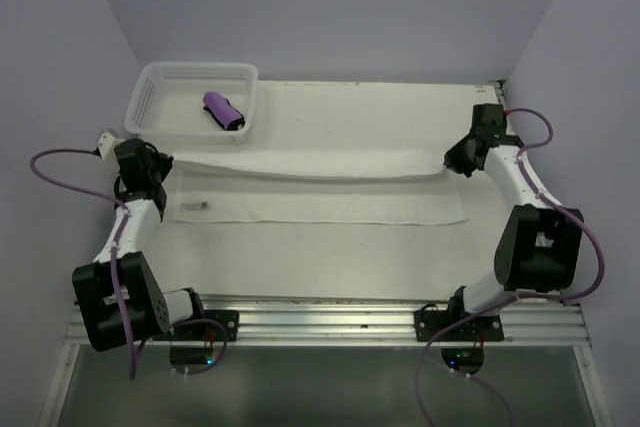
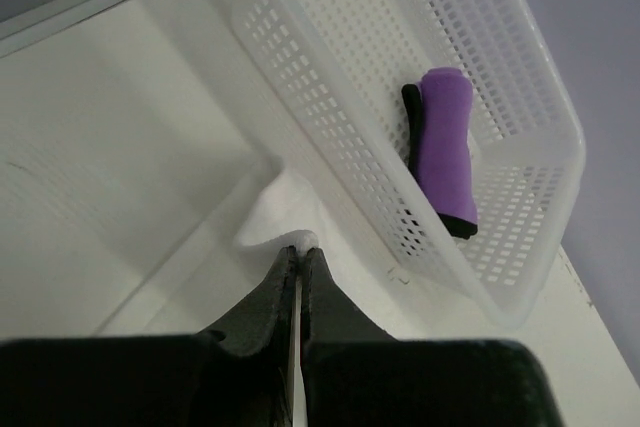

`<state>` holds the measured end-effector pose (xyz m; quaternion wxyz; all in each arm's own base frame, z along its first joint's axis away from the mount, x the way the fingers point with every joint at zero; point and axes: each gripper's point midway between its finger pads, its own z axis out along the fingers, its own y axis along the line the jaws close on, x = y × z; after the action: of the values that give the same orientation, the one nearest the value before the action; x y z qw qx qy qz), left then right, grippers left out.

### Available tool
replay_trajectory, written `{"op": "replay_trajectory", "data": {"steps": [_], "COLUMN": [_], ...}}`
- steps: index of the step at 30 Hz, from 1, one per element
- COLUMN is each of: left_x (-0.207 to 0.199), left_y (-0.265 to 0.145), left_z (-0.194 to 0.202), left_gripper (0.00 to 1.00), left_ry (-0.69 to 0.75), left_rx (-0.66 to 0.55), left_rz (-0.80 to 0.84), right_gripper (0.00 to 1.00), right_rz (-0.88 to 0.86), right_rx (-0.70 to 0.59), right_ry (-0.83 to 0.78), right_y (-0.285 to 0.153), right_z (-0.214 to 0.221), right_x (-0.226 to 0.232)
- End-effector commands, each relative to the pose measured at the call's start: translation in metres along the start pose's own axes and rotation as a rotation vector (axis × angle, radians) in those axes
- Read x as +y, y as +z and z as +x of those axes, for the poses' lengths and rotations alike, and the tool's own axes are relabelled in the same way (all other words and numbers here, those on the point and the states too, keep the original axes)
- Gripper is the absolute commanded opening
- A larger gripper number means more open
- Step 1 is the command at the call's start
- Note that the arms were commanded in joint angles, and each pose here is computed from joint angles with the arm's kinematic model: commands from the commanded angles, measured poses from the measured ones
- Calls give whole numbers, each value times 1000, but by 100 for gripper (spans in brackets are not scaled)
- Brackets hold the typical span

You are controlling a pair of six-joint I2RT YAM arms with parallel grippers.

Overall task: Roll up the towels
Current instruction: Fold the towel

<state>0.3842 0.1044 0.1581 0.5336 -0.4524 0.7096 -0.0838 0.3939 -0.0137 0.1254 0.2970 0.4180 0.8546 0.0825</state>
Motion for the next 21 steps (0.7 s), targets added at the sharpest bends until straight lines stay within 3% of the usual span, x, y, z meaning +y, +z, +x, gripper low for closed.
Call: {"op": "replay_trajectory", "data": {"steps": [1, 21], "left_x": [5, 57], "left_y": [-11, -24], "left_z": [-21, 15], "left_gripper": [0, 0], "left_ry": [22, -14], "left_rx": [-94, 26], "left_rz": [18, -106], "right_gripper": [0, 0], "right_rz": [-46, 62], "right_rx": [-82, -83], "right_ry": [-23, -83], "right_y": [-21, -44], "right_z": [-10, 18], "right_x": [-1, -56]}}
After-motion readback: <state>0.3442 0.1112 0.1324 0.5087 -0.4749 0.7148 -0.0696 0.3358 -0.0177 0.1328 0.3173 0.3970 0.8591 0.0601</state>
